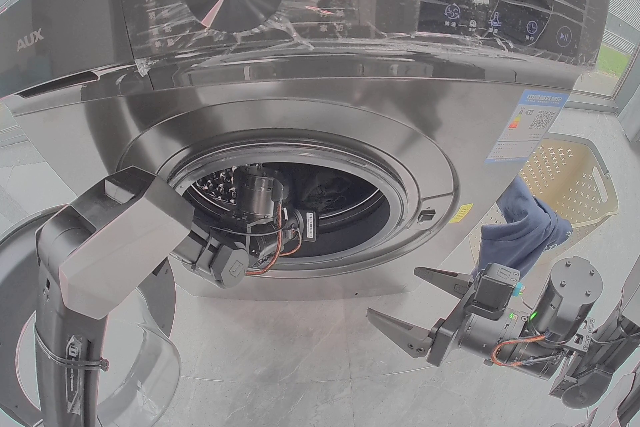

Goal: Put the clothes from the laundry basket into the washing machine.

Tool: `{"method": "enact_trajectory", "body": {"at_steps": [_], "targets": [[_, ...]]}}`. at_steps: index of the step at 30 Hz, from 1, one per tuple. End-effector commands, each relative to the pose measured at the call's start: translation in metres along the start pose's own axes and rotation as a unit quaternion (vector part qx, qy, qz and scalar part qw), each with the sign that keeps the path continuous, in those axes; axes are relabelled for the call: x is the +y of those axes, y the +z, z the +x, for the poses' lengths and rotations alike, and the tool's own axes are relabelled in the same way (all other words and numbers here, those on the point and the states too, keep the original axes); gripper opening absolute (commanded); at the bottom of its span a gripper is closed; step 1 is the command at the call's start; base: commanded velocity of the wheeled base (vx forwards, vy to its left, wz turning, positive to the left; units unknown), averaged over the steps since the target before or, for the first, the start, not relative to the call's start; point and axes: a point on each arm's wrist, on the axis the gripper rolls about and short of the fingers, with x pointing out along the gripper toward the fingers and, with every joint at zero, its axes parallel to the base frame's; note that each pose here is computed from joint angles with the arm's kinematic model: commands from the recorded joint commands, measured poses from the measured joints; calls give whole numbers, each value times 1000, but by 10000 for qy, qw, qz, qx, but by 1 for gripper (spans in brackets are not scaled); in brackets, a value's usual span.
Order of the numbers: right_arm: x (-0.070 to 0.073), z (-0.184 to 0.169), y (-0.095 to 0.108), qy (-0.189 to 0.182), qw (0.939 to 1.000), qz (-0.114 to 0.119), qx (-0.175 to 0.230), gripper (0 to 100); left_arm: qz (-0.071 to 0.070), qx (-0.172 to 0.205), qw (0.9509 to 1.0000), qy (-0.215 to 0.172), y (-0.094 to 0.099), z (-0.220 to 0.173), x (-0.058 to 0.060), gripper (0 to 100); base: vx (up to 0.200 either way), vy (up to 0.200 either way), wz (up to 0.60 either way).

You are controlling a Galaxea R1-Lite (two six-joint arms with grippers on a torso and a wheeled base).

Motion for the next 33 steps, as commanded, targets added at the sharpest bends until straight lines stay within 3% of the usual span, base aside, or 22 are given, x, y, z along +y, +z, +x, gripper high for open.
{"method": "enact_trajectory", "body": {"at_steps": [1, 5, 7, 11, 13, 22, 23, 33], "targets": [[0, 0, 0, 1, 10000, -1, -2, 100, -9, 9, 10000, 66, -6, 11, 5, 0, 0, 0, 0], [0, 1, -1, 0, 10000, -1, 5, 100, -35, -94, 9999, 78, -1, 14, 5, 0, 0, 0, 0], [0, 1, -1, 6, 10000, 7, 14, 100, -107, -442, 9989, 115, 12, 22, 7, 0, 0, 0, 0], [0, 1, -1, 14, 10000, 7, 16, 100, -408, -1185, 9918, 243, 34, 36, 10, 0, 0, 0, 0], [0, 1, -1, 14, 10000, 7, 16, 100, -501, -1377, 9890, 217, 39, 39, 10, 0, 0, 0, 0], [0, 2, -1, 5, 10000, 8, 22, 100, -516, -1633, 9851, 187, 36, 50, 11, 0, 0, 0, 0], [0, 2, -1, 5, 10000, 8, 22, 100, -512, -1629, 9852, 165, 35, 50, 9, 100, 0, 0, 0], [-1, 1, -2, -4, 10000, 8, 28, 100, -460, -1300, 9904, 97, 43, 15, -5, 100, 0, 0, 0]]}}
